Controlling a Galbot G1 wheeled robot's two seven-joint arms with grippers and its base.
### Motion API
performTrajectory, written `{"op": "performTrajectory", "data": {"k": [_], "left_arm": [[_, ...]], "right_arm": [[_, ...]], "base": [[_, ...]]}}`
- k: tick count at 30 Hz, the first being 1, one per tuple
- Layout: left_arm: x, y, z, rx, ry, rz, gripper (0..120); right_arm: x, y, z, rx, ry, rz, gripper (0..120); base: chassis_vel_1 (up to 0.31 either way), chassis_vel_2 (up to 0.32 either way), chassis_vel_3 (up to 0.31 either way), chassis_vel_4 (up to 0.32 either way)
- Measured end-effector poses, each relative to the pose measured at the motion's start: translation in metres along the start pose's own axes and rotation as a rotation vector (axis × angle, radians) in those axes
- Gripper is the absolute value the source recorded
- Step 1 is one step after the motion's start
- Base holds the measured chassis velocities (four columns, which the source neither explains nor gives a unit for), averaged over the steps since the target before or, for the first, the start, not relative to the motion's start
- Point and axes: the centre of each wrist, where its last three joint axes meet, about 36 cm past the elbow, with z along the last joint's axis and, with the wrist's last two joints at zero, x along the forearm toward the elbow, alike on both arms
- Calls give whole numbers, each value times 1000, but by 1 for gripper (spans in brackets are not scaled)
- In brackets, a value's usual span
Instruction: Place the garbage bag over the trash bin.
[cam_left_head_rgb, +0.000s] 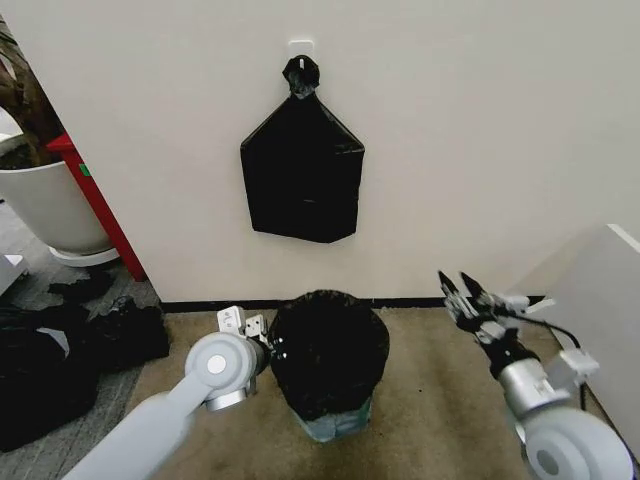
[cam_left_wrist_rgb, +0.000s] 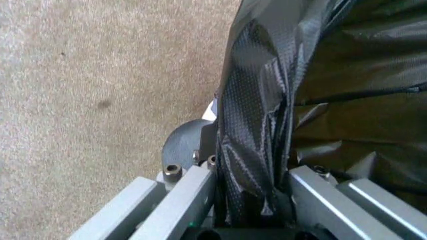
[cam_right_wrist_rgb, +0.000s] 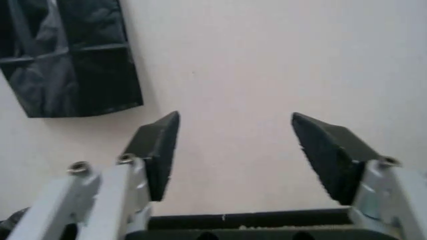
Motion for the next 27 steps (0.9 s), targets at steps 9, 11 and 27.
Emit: {"op": "performTrajectory", "data": {"k": [9,11,27], "left_arm": [[-18,-2,12,-64,-59,-19,0],[-20,-3,13,-70,-63,-18,0],[-41,-6,28,-65,-31,-14,0]], "right_arm": [[5,4,6,-21,-9,36,96],[4,4,5,-21,-10,37,98],[-2,9,4,-29,-9,39,100]], "base": [[0,0,0,0],[0,0,0,0],[0,0,0,0]]}}
